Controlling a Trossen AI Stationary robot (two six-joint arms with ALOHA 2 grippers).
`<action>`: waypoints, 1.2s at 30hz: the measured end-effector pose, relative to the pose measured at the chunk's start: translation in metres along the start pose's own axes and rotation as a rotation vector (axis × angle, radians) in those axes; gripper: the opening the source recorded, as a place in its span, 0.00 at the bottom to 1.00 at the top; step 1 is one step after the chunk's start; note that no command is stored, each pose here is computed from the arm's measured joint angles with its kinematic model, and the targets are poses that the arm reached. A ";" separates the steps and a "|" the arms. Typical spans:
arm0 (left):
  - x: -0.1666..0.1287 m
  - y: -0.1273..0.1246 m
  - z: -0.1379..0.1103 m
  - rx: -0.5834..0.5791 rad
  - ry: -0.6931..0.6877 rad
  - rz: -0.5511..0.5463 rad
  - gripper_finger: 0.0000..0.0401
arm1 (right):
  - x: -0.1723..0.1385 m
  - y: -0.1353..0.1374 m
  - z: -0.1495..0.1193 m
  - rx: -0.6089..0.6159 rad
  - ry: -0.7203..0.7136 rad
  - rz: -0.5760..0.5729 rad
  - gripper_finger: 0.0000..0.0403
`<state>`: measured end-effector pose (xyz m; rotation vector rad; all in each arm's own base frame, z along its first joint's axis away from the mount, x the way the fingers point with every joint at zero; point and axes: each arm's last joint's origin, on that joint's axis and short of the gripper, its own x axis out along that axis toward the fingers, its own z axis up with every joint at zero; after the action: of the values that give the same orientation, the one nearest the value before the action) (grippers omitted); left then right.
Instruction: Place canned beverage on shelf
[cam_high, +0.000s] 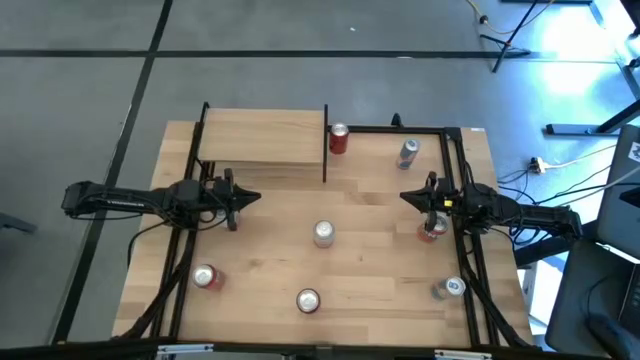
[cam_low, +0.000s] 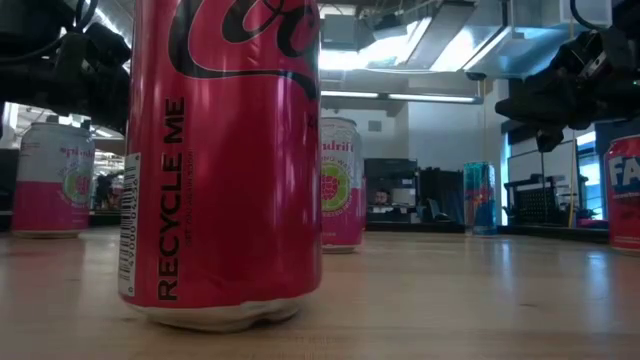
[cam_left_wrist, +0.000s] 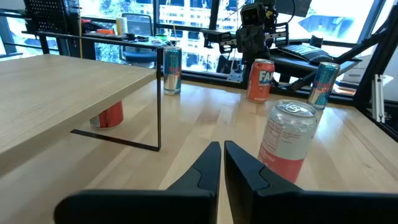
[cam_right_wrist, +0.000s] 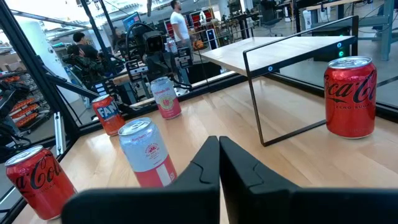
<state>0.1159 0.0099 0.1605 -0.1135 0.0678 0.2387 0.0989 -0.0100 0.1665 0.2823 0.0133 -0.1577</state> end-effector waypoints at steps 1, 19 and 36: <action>0.000 0.000 0.000 0.000 -0.001 0.000 0.03 | 0.000 0.000 0.000 0.000 0.001 0.000 0.00; -0.001 0.002 0.016 0.115 -0.165 0.105 0.03 | 0.000 0.000 0.000 0.000 0.000 0.000 0.00; 0.008 -0.012 0.070 0.103 -0.326 -0.075 0.03 | -0.001 0.000 0.011 -0.173 -0.137 -0.074 0.00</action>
<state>0.1297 0.0087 0.2303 0.0263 -0.2474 0.1762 0.0983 -0.0128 0.1776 0.0974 -0.0983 -0.2481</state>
